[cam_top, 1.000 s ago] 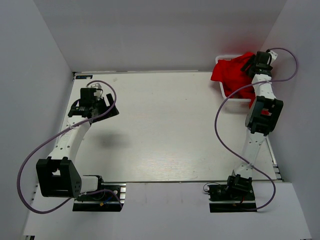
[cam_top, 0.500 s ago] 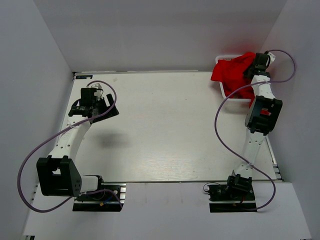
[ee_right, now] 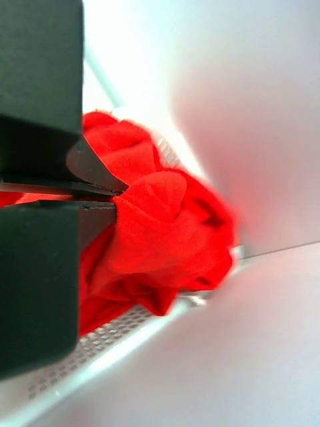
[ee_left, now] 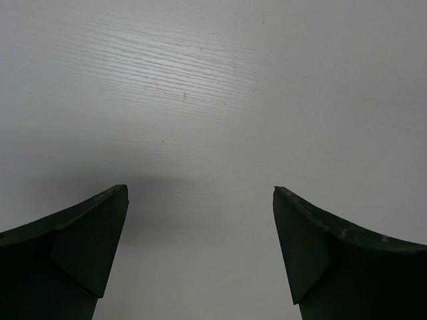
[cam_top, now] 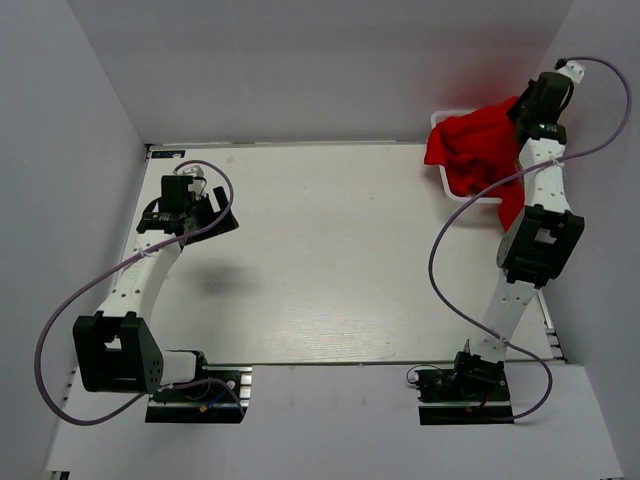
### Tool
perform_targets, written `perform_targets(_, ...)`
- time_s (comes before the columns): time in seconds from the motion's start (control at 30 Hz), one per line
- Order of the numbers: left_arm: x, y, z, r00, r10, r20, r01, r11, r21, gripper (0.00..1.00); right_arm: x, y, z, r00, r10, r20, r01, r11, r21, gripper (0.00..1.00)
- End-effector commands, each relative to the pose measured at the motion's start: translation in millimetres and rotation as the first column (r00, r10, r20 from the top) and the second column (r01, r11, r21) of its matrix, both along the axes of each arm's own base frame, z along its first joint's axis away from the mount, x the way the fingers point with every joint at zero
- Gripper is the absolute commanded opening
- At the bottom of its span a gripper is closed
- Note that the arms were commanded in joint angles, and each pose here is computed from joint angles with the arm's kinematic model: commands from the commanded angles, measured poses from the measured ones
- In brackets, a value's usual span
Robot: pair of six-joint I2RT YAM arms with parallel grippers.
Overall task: Fold and stack the t-shirts
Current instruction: Grab crumpled tshirt from bin with the right arm, then move the tshirt to the center of the board
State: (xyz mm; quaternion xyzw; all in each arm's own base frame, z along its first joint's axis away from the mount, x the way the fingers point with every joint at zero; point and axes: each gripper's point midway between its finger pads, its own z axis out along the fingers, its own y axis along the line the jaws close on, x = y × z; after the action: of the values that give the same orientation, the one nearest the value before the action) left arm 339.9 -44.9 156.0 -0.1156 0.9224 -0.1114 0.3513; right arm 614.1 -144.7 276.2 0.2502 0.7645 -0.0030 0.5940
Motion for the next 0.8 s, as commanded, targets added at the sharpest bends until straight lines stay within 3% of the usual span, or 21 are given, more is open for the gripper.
perform_targets(0.0,5,-6,28,0.995,-0.027,0.093,0.029,0.999,-0.015,0.99,-11,2,103,0.976,0.039,0.214,-0.018,0.995,-0.101,0.00)
perform_targets(0.2,2,-13,26,0.992,-0.056,0.114,0.061,0.997,-0.044,0.99,-27,24,195,0.895,0.141,0.422,-0.076,0.983,-0.166,0.00)
perform_targets(0.47,-1,-20,30,0.988,-0.092,0.125,0.100,0.993,-0.064,0.99,-83,56,332,0.682,0.245,0.689,-0.090,0.963,-0.253,0.00)
perform_targets(0.63,-2,-20,33,0.987,-0.092,0.134,0.101,0.993,-0.064,0.99,-112,83,377,0.572,0.322,0.754,-0.147,0.945,-0.292,0.00)
perform_targets(0.77,-2,-20,36,0.985,-0.092,0.143,0.102,0.993,-0.063,0.99,-136,121,396,0.481,0.436,0.761,-0.274,0.899,-0.342,0.00)
